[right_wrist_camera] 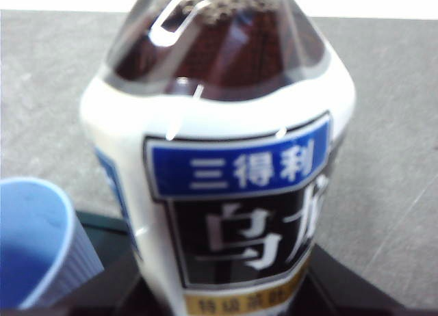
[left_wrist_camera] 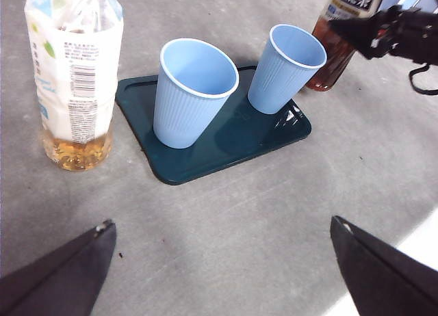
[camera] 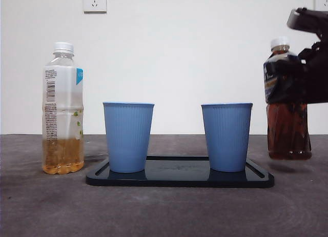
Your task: Pour the drink into the cup
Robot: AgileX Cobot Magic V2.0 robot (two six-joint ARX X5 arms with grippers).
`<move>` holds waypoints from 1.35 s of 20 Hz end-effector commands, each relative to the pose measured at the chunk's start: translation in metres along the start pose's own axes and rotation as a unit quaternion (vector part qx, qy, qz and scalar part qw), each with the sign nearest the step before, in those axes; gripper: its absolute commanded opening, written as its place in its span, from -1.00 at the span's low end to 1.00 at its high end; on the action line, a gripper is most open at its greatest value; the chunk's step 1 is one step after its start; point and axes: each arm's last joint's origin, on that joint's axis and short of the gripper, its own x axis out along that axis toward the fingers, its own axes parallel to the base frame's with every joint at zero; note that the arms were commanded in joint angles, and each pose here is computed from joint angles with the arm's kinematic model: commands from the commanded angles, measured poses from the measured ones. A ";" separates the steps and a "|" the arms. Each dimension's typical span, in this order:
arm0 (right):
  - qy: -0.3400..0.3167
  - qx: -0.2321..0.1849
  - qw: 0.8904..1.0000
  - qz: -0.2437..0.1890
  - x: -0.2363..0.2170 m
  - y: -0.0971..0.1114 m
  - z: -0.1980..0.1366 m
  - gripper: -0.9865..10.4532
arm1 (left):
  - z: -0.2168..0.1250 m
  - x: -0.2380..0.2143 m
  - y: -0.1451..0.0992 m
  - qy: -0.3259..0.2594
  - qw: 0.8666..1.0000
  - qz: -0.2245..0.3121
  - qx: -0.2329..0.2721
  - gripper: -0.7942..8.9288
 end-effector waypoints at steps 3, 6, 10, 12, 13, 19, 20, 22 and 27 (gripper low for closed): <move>-0.022 0.004 1.000 0.006 0.008 0.001 0.005 -0.49 | 0.004 -0.002 -0.002 -0.009 1.000 0.001 0.012 0.19; -0.018 -0.001 1.000 0.006 0.009 0.001 0.003 -0.46 | 0.004 -0.002 -0.001 -0.009 1.000 0.009 0.012 0.19; 0.000 0.000 1.000 0.004 0.009 0.000 0.000 -0.28 | 0.005 -0.002 -0.001 -0.009 1.000 0.011 0.012 0.19; 0.016 0.001 1.000 0.002 0.009 0.000 -0.003 -0.21 | 0.005 -0.002 -0.001 -0.009 1.000 0.020 0.012 0.20; 0.025 0.002 1.000 0.001 0.009 0.000 -0.005 -0.17 | 0.005 -0.003 0.000 -0.011 0.999 0.032 0.013 0.20; 0.055 0.006 0.998 -0.004 0.008 -0.001 -0.011 -0.04 | 0.011 -0.003 0.001 -0.038 0.998 0.047 0.026 0.21; 0.058 0.007 0.998 -0.004 0.008 -0.001 -0.011 0.00 | 0.012 -0.003 0.001 -0.043 0.998 0.047 0.029 0.22; 0.066 0.008 0.998 -0.005 0.007 -0.001 -0.012 0.02 | 0.013 -0.002 0.002 -0.047 0.997 0.061 0.030 0.39; 0.110 0.030 0.993 -0.013 -0.019 0.001 -0.008 0.02 | 0.020 0.020 0.016 -0.038 0.996 0.075 0.024 0.52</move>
